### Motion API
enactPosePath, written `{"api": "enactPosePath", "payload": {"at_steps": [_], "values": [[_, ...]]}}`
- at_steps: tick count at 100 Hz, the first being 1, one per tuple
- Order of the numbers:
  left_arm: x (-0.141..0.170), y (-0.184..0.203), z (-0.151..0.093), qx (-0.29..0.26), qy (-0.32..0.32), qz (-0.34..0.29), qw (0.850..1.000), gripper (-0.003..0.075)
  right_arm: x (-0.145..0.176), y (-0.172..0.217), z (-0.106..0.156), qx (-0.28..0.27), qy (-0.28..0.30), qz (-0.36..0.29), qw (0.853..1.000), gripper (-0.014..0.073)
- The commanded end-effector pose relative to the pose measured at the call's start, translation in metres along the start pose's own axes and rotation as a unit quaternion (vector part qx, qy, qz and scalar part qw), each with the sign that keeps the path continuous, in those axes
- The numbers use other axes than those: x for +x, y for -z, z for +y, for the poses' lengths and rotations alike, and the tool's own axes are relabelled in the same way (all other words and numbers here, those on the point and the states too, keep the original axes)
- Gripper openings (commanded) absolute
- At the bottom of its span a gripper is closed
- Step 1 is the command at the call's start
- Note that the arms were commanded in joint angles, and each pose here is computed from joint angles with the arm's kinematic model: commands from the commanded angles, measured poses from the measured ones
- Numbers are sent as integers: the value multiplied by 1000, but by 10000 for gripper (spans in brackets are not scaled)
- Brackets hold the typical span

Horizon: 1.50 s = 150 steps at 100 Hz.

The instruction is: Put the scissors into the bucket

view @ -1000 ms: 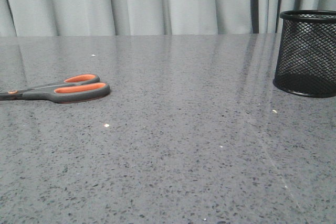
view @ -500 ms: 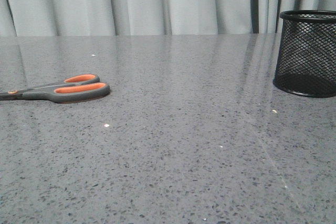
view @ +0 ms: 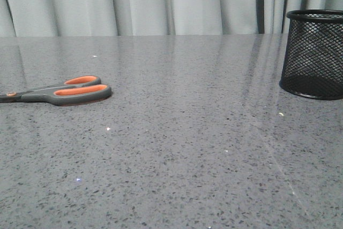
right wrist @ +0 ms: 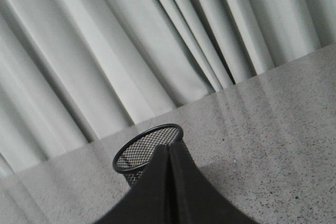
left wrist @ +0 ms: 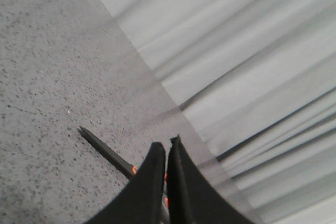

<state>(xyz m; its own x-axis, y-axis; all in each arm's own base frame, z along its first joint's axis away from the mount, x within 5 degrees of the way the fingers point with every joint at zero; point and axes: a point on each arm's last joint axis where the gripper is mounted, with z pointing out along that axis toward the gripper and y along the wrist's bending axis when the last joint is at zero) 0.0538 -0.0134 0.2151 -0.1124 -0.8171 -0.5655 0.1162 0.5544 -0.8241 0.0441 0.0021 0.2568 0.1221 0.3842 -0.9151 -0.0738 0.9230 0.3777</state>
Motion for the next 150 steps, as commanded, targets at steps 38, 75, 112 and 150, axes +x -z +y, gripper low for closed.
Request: {"api": "enactPosePath", "payload": {"at_steps": [38,75,112,150], "values": [[-40,-26,-102,88,-332,146,928,119,-70,-3,31,-4,219,115,969,-55],[-72,-81,-153,118,-477,205,846,302,-88,-12,40,-22,216,123,968,437],[-72,-134,-173,96,-731,376,561,308,-89,-12,43,-45,214,114,969,437],[-34,-151,-183,141,-762,398,490,340,-89,-12,44,-54,213,115,969,437]]}}
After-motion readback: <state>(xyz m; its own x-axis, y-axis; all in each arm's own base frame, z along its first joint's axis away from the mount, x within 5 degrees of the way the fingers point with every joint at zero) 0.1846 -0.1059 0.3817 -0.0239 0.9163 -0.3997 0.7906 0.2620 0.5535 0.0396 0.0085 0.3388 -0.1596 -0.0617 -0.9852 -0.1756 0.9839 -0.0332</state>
